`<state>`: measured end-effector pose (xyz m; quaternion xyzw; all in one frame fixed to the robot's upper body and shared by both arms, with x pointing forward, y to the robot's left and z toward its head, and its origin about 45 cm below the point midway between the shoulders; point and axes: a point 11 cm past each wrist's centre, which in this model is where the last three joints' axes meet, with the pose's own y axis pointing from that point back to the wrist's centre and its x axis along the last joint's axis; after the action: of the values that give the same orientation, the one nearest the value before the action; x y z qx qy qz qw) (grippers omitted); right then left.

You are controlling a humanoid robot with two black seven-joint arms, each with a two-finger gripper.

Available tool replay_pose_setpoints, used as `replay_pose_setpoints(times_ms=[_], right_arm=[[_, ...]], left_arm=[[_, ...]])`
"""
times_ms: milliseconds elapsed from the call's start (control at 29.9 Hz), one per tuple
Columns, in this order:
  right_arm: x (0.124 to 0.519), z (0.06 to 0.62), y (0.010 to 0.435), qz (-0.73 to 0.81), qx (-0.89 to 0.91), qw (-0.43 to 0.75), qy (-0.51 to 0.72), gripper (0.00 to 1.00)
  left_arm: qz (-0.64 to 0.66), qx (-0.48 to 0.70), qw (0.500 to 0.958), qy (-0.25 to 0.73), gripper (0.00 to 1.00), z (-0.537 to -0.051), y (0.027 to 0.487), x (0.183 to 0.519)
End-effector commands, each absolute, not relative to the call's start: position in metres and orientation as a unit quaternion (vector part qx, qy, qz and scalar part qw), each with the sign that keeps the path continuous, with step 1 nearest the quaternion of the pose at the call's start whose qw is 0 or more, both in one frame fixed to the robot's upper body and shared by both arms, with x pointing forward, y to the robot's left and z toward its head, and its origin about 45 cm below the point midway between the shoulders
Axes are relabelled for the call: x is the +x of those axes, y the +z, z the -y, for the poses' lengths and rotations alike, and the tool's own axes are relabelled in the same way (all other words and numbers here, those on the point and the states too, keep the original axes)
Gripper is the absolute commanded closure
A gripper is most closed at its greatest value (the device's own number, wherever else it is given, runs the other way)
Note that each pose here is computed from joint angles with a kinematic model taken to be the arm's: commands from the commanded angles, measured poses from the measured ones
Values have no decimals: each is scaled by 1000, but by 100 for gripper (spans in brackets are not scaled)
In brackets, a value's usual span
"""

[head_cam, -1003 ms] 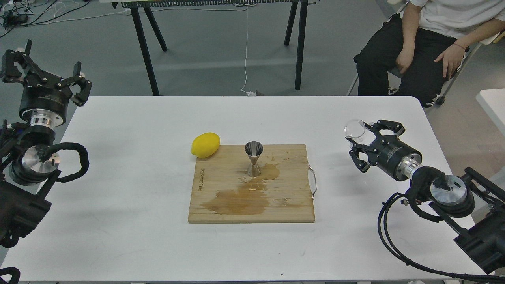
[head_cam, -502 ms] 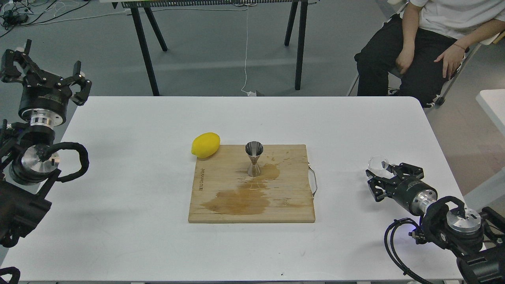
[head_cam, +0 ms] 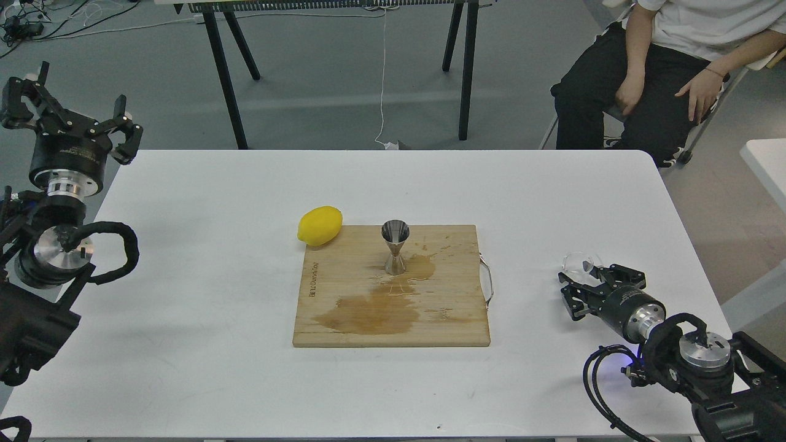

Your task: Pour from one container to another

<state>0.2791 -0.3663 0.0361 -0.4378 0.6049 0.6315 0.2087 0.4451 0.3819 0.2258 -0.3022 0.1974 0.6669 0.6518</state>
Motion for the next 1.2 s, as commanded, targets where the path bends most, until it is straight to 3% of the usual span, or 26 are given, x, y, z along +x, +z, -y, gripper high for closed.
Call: replay_pose_setpoints(times_ms=[0,100,167,234,401,502,702,903,970,1003,1170], right_arm=[[279,367,36,-606,-439,209,630,28],[279,367,37,-605,-440,210,629,21],[277,367,36,-604,-442,211,629,21],[277,367,38,-597,-455,219,623,28],[278,367,41,-592,-465,228,618,57],[279,367,41,-591,-466,229,617,62],[278,368,41,-595,-463,230,615,40],[278,370,40,-597,-462,231,613,27],[278,370,40,-598,-462,232,612,18],[278,370,40,-599,-461,232,612,8],[278,371,41,-600,-461,233,611,5]], left_arm=[[-198,-302,652,667,0,-381,225,445],[-198,-302,652,667,0,-381,225,445],[-197,-302,652,667,0,-382,226,445],[-198,-302,652,667,0,-382,225,445],[-198,-302,652,667,0,-382,225,445],[-198,-302,652,667,0,-382,225,445],[-197,-301,652,667,0,-383,226,445],[-197,-303,654,665,0,-381,227,445],[-198,-303,655,663,0,-380,227,445],[-197,-304,655,664,0,-380,228,445],[-197,-304,655,663,0,-379,228,445]])
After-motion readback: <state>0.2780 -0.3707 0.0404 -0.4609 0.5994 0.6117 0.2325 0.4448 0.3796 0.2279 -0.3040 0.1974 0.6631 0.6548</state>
